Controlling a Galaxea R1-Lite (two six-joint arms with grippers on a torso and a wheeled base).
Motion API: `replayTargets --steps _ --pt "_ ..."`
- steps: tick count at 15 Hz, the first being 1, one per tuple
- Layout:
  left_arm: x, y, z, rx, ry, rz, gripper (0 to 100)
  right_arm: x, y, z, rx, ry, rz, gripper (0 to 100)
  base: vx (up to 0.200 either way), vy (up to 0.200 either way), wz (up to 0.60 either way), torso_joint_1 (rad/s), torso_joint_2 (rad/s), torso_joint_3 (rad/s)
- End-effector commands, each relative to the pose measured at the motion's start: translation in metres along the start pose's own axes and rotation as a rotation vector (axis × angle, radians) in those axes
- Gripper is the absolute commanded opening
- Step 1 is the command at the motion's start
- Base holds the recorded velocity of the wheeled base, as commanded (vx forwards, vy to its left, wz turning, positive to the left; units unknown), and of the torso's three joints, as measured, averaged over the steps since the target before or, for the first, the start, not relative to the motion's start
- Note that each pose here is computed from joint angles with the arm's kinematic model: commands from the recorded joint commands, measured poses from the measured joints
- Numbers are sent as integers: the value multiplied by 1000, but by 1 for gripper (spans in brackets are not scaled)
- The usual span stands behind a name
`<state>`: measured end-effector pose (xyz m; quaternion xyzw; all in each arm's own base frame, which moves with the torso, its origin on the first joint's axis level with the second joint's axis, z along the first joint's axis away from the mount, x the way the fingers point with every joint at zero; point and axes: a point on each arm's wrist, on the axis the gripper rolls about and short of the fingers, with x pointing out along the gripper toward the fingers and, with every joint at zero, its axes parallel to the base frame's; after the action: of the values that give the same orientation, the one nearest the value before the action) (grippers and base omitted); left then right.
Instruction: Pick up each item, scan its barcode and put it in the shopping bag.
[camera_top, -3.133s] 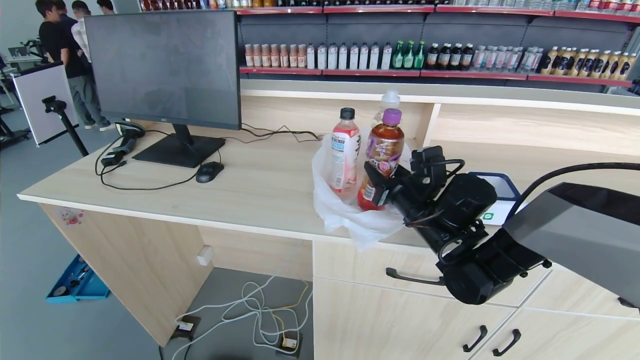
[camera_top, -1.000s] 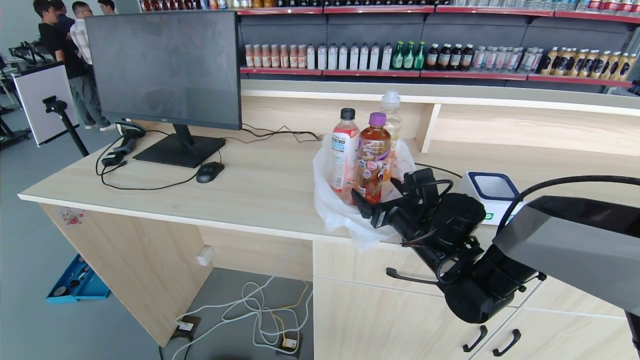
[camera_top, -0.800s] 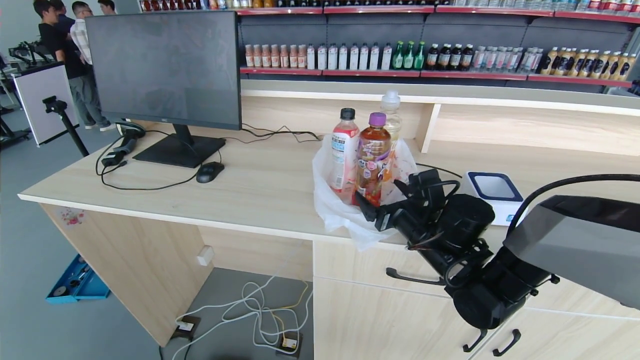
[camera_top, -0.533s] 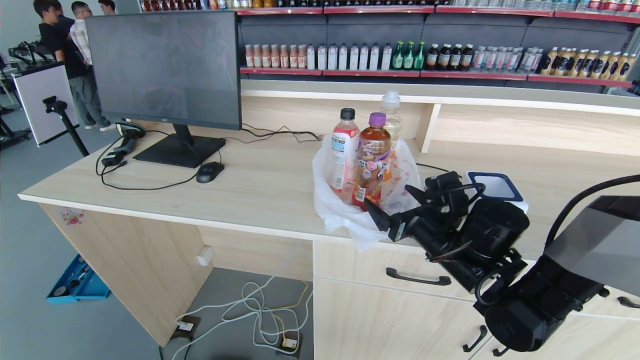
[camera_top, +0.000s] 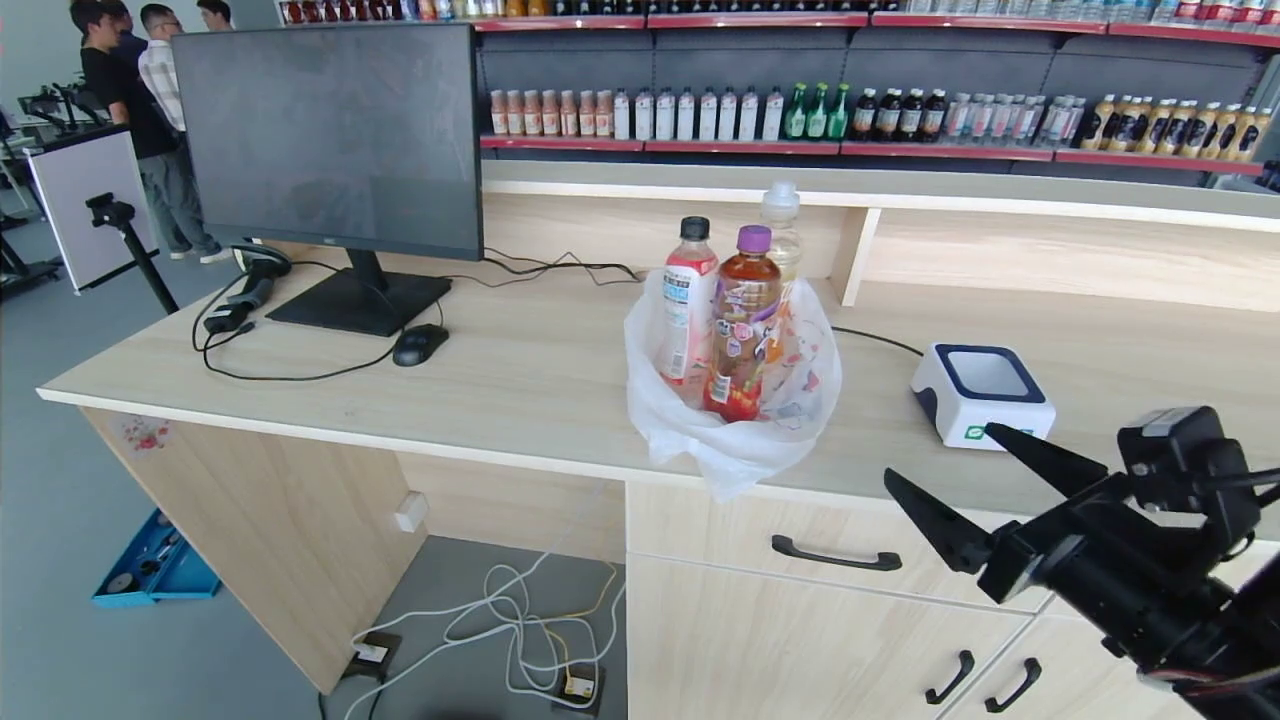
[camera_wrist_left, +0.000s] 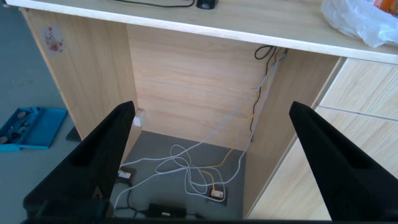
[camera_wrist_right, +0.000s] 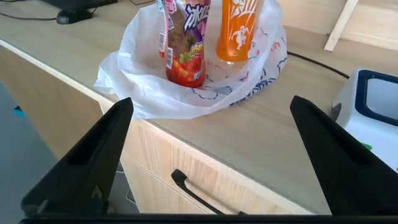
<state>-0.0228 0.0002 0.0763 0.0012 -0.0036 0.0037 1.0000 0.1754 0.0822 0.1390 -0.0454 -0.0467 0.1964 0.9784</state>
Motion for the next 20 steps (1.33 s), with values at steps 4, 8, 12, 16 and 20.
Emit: replayTargets --steps 4,8,12,16,20 --pt "0 0 0 -1 1 0 100 -44 -4 16 -22 -61 -9 100 0 0 0 0 0 0" --pt "0 0 0 -2 0 0 100 -67 0 5 -37 120 42 100 0 0 0 0 0 0" --pt "0 0 0 -4 1 0 100 -129 4 -11 -91 290 170 100 0 0 0 0 0 0" --pt "0 0 0 -4 1 0 100 -175 -1 -33 -139 352 205 100 0 0 0 0 0 0" --pt "0 0 0 -4 0 0 100 -193 -3 -39 -109 362 193 100 0 0 0 0 0 0"
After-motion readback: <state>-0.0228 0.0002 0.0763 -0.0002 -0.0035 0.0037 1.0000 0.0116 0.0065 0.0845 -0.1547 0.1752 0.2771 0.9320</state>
